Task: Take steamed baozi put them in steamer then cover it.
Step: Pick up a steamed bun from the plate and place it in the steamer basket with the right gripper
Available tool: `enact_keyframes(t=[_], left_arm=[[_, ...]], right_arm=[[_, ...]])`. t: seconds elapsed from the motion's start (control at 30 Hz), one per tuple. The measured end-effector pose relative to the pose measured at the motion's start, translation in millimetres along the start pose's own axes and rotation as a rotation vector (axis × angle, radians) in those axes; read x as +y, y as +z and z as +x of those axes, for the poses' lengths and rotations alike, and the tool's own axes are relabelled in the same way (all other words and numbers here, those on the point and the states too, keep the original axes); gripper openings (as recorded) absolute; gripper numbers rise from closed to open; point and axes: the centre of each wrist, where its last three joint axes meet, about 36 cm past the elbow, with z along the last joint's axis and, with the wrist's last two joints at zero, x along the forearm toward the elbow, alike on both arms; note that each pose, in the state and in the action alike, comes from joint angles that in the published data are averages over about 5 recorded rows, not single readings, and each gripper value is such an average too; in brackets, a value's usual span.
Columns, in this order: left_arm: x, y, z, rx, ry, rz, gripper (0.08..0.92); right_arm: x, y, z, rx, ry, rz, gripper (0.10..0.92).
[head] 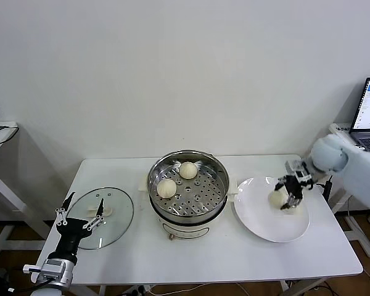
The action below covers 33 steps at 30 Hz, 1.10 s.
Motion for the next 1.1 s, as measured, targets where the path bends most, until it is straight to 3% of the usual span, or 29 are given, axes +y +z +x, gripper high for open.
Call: enact_keyframes(t=[0.23, 0.43, 0.83, 1.1], left_arm=[[1.8, -1.3, -0.1, -0.002, -0.002, -0.005, 0.823], [4.3, -1.2, -0.1, -0.001, -0.007, -0.008, 0.823], [7.8, 4.8, -1.2, 0.01, -0.011, -0.009, 0.823], [10.7, 8.6, -2.4, 0.017, -0.017, -0.01, 0.823]], right_arm=[[-31.7, -59.6, 68.0, -0.009, 0.062, 0.226, 0.704], [-45.4, -122.8, 91.9, 0.004, 0.064, 0.495, 0.704], [-49.4, -234.8, 63.4, 0.075, 0.028, 1.012, 0.704], [-43.0, -283.1, 26.8, 0.073, 0.012, 1.291, 0.706]])
